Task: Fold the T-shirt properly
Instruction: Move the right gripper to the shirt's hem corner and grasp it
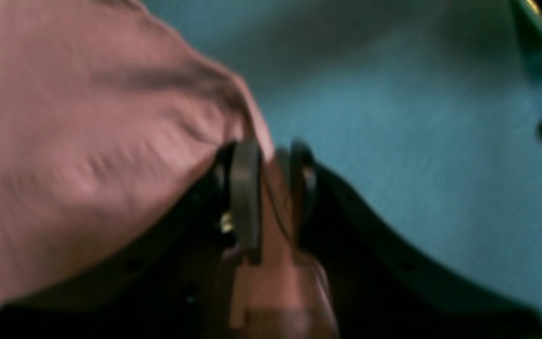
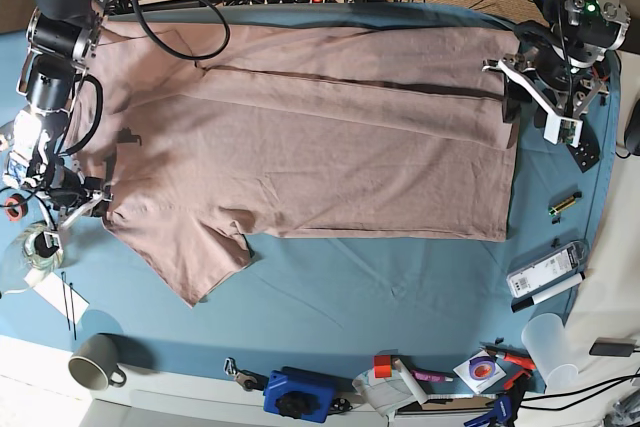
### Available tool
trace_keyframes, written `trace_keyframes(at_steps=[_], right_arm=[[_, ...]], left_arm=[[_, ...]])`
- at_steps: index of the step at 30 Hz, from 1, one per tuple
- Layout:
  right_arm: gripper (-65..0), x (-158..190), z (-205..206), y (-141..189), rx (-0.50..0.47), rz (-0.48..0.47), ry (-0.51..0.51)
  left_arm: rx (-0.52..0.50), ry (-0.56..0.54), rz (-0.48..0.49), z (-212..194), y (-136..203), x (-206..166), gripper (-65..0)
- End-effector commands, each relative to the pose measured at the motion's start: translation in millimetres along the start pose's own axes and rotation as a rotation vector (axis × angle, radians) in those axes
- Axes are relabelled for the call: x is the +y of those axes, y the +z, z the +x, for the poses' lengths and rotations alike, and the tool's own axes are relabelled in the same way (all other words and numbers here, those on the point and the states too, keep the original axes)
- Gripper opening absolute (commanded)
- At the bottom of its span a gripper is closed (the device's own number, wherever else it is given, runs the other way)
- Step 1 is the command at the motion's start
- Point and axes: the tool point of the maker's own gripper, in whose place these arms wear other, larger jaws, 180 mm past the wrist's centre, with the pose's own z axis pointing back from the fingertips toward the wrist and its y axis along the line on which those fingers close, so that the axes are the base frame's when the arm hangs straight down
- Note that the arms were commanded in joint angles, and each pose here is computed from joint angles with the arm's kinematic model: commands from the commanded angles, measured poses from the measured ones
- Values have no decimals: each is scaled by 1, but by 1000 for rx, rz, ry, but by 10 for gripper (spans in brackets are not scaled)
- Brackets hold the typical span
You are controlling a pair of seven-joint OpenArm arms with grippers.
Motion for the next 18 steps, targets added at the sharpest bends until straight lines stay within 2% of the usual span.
trace_keyframes(at_steps=[1, 2, 4, 5, 9, 14, 18], right_arm=[[-616, -6, -22, 3, 115, -18, 22], [-644, -6, -32, 4, 163, -17, 18], [-650, -6, -46, 8, 250, -12, 9], [-650, -4, -47, 10, 262, 0, -2], [-650, 3, -34, 21, 234, 58, -28], [-650, 14, -10, 48, 179, 127, 6], [-650, 28, -23, 67, 199, 184, 69]], left_arm=[[-43, -14, 0, 12, 3, 0, -354], [-45, -15, -1, 12, 3, 0, -354], [-47, -15, 0, 13, 3, 0, -354], [-46, -15, 0, 13, 3, 0, -354], [-49, -9, -2, 13, 3, -1, -354], [-50, -9, -2, 14, 3, -1, -354], [-60, -10, -2, 15, 3, -1, -354]])
